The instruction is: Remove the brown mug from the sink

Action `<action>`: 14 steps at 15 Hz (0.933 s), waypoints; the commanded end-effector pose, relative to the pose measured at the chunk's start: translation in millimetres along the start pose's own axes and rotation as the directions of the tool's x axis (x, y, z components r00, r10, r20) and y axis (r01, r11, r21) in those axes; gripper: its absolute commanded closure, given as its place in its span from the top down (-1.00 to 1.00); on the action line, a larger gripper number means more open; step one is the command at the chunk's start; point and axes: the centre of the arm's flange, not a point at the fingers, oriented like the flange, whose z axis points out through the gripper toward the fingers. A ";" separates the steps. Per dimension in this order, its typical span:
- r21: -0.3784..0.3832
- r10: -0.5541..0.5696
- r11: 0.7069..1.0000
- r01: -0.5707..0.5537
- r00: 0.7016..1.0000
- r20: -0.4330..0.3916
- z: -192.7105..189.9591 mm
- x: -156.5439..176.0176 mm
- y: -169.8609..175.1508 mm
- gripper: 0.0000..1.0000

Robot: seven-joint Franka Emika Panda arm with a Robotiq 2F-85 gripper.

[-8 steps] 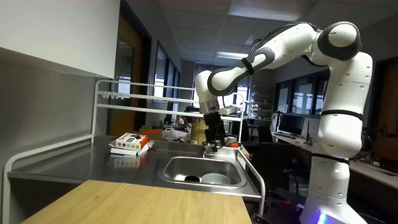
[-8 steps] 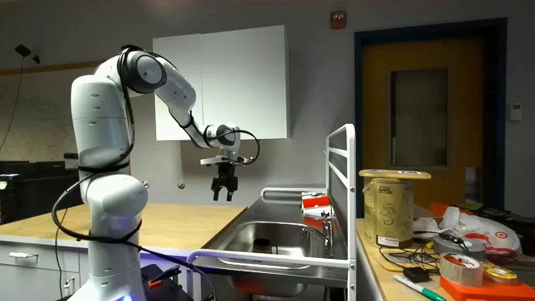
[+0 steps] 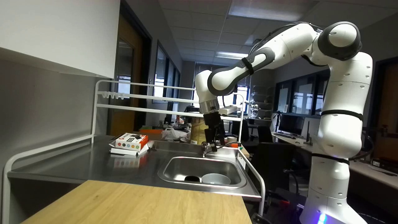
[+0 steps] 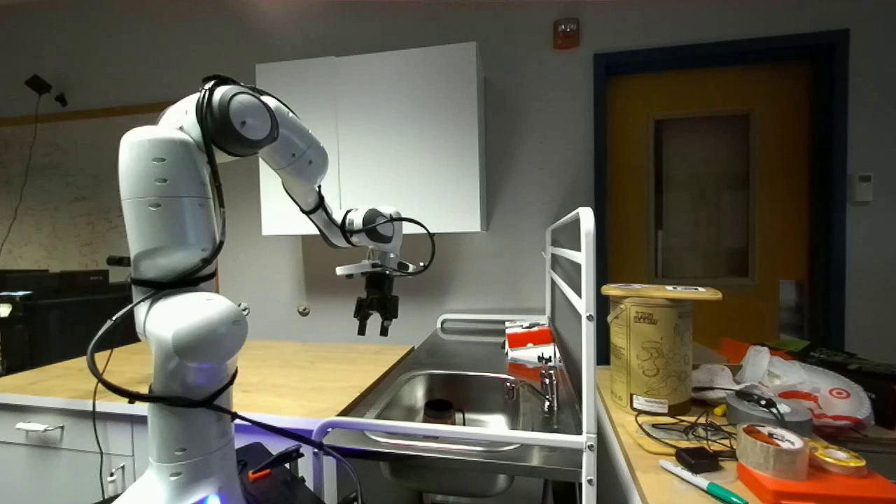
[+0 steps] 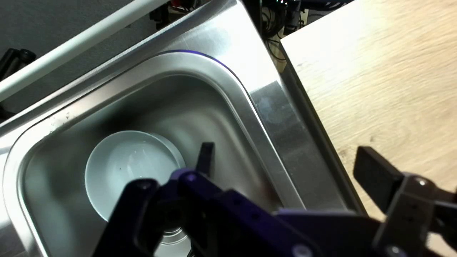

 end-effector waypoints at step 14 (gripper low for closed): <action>0.126 0.192 0.977 -0.173 0.968 -0.159 13.7 82.3 33.2 1.00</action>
